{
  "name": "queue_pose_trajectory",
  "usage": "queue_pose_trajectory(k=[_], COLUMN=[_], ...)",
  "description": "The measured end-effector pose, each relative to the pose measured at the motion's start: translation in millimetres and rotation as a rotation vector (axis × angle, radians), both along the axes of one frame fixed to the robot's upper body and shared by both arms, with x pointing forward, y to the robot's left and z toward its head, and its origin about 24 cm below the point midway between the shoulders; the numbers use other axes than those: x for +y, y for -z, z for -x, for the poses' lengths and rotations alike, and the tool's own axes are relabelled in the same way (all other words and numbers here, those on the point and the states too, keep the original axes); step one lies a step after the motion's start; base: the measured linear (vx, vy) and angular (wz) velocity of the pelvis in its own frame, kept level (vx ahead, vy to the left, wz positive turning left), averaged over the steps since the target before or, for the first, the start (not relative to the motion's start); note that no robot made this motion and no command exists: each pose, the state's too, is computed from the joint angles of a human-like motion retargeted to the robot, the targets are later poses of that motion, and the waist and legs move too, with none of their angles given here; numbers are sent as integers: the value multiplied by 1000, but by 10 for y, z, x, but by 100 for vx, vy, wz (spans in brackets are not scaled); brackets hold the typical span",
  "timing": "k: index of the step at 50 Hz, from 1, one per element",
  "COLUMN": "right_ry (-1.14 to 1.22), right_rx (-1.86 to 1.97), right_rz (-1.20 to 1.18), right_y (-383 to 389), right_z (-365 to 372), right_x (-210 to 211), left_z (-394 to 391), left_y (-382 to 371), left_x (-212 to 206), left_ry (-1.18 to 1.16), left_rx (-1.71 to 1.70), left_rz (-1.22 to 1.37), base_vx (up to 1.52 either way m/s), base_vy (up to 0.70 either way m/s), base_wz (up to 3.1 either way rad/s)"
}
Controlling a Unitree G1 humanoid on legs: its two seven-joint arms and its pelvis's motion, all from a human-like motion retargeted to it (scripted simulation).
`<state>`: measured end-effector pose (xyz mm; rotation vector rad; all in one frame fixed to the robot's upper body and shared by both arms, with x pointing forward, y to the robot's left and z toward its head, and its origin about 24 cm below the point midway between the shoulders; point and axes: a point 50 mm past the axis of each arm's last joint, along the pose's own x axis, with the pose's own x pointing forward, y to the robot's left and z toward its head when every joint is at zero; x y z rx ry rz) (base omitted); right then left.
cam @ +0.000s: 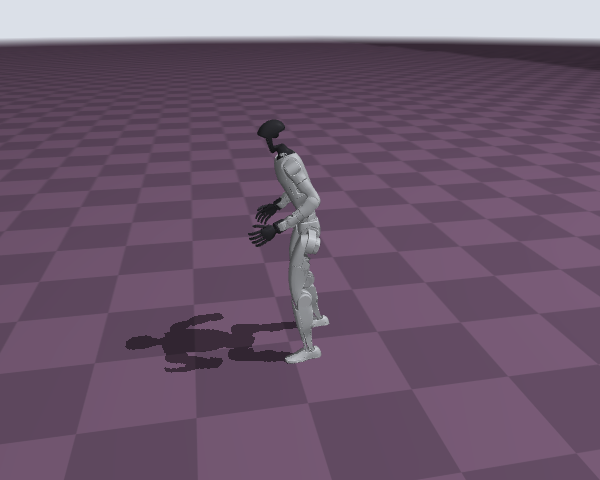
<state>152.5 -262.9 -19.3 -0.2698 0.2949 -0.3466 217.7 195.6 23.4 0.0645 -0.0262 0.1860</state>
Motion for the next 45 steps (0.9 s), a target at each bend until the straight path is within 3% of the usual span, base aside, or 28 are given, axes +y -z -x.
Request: queue_pose_trajectory(k=[5, 10, 17, 25, 28, 30, 39, 45], right_ry=[-51, -85, -114, -401, -535, -568, -461, -428], right_rx=[-40, -184, -400, -739, -555, -490, -363, -645], right_rz=[13, 30, 154, 86, 339, 386, 554, 675], right_y=[19, -196, -712, -1575, -1337, -1251, -1369, -2281], right_z=[-393, -756, -1331, -1122, -986, -978, -1673, -1916], right_x=[158, 416, 664, 929, 989, 938, 770, 961], left_z=[-228, -582, -881, -295, 63, 233, 651, 1285], left_y=[-126, -378, -611, -696, -451, -351, -79, 372], left_x=[-143, -290, -204, 335, 541, 627, 1158, 1513], left_ry=[15, 76, -46, -2, -150, -149, -372, -684], left_rx=[-73, -159, -199, -260, -109, -45, 151, 398], left_rz=[43, -124, -149, -83, 17, 28, -36, -39], base_vx=[-39, -31, -16, -45, -61, -64, -82, -84], base_vy=[6, 4, 0, -15, -30, -43, -21, -13], base_wz=[-28, 35, 14, -31, -9, 44, -4, -3])
